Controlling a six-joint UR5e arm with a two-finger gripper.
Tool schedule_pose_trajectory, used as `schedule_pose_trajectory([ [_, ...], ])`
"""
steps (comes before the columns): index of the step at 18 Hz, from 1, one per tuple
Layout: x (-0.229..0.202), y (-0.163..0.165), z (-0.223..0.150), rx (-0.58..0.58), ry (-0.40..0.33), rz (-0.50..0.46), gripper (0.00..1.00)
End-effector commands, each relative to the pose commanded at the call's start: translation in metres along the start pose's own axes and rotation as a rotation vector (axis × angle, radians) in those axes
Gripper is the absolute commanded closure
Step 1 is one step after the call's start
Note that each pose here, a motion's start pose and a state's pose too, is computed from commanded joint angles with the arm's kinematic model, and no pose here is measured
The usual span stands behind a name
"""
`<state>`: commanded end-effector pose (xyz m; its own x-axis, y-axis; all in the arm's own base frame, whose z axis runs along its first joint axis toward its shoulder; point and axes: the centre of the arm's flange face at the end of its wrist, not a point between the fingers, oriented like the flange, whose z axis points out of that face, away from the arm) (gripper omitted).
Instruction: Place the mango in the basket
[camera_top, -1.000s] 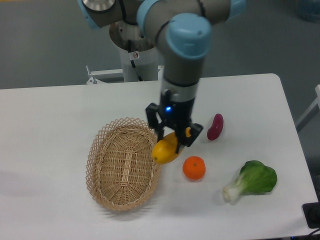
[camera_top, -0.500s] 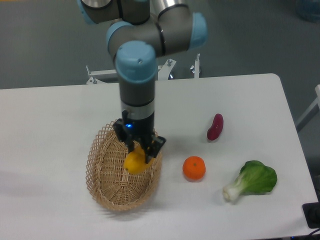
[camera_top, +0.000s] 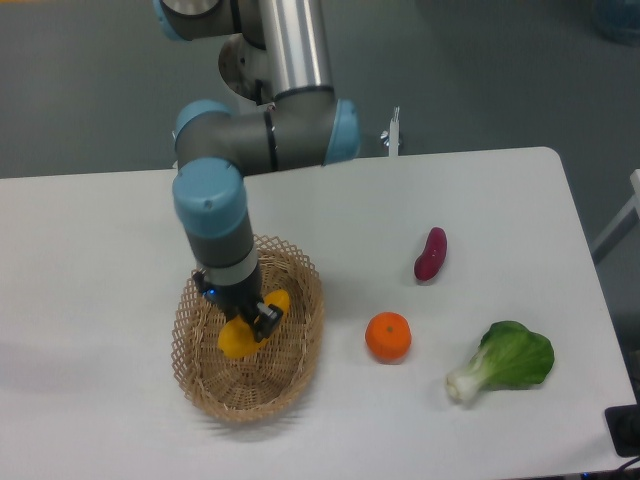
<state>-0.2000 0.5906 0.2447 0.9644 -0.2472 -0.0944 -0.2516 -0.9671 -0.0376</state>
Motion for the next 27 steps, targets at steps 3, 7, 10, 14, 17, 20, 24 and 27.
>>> schedule_pose_trajectory([
  [3, 0.014, -0.004, 0.009, -0.012, 0.015, 0.021, 0.47],
  [7, 0.014, -0.005, 0.009, -0.011, 0.014, 0.021, 0.33],
  [10, 0.013, -0.006, 0.006, -0.005, 0.007, 0.022, 0.0],
  [14, 0.008, -0.009, -0.008, 0.016, -0.013, 0.018, 0.0],
  [17, -0.006, -0.014, -0.031, 0.047, -0.049, 0.008, 0.0],
  [20, -0.043, -0.003, -0.056, 0.074, -0.086, -0.033, 0.0],
  [24, -0.101, 0.024, -0.096, 0.073, -0.109, -0.056, 0.0],
  [27, -0.14, 0.056, -0.129, 0.05, -0.094, -0.037, 0.0],
])
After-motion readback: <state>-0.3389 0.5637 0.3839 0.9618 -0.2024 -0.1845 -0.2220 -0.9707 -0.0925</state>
